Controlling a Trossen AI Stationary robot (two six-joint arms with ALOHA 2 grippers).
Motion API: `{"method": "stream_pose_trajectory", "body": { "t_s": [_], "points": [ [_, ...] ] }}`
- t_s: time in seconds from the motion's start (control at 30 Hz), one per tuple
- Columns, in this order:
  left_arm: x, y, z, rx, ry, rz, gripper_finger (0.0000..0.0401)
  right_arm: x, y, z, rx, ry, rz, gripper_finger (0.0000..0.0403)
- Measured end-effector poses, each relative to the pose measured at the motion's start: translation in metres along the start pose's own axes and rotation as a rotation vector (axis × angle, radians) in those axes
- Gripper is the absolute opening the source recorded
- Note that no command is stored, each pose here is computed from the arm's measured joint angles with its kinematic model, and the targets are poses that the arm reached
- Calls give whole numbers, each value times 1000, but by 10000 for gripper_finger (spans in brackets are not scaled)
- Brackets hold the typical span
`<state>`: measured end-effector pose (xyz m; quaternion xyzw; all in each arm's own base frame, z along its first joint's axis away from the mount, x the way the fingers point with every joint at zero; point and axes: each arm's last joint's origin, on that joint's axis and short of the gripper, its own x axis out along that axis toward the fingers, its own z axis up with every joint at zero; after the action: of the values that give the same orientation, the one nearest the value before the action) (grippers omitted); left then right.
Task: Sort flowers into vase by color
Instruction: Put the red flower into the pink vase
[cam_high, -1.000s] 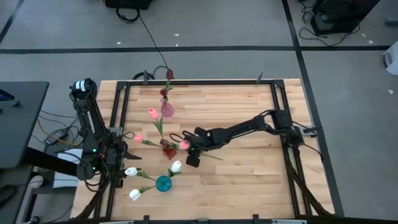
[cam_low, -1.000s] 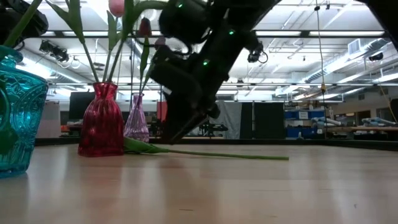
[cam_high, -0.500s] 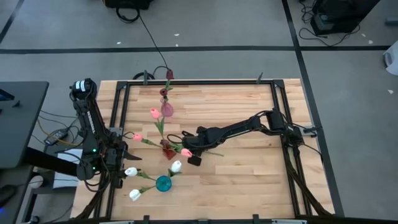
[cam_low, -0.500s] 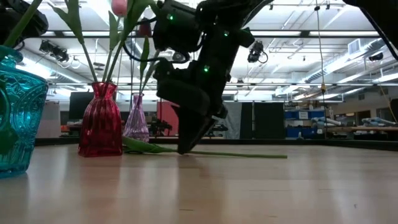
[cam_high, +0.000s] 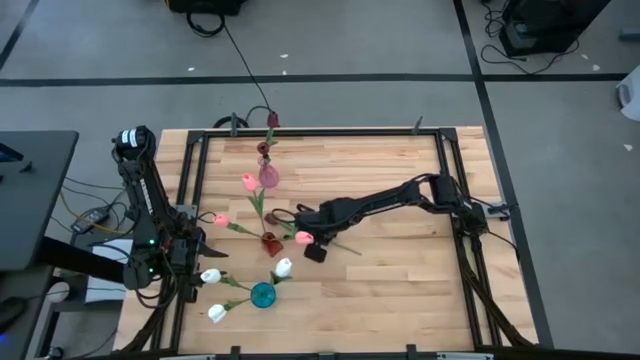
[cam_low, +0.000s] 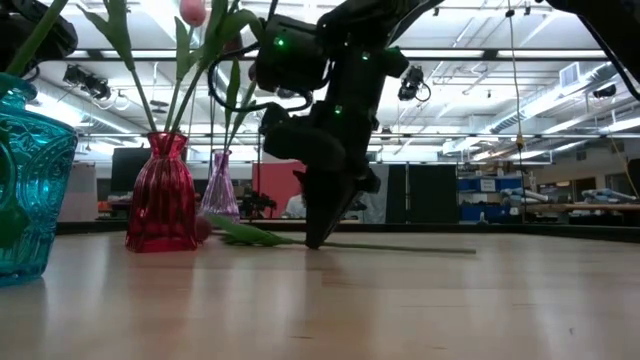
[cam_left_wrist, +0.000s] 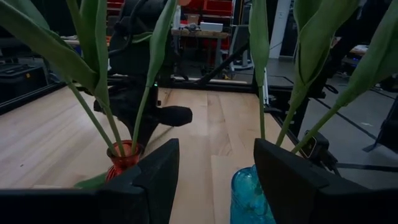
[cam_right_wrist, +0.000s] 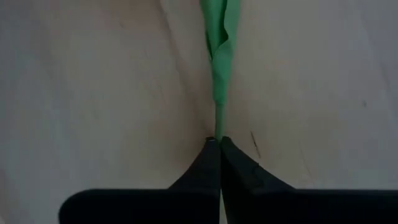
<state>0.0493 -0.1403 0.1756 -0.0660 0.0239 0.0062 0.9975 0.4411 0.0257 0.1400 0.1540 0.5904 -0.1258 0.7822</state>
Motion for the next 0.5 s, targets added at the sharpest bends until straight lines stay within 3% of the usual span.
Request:
{"method": "stream_pose_trajectory", "body": {
  "t_s": [0.23, 0.5],
  "points": [
    [0, 0, 0, -2, 0, 0, 214, -34, -16, 2, 25, -40, -116, 3],
    [-3, -2, 2, -33, 0, -23, 214, -80, -34, 21, -26, -203, -55, 2]
  ]
}}
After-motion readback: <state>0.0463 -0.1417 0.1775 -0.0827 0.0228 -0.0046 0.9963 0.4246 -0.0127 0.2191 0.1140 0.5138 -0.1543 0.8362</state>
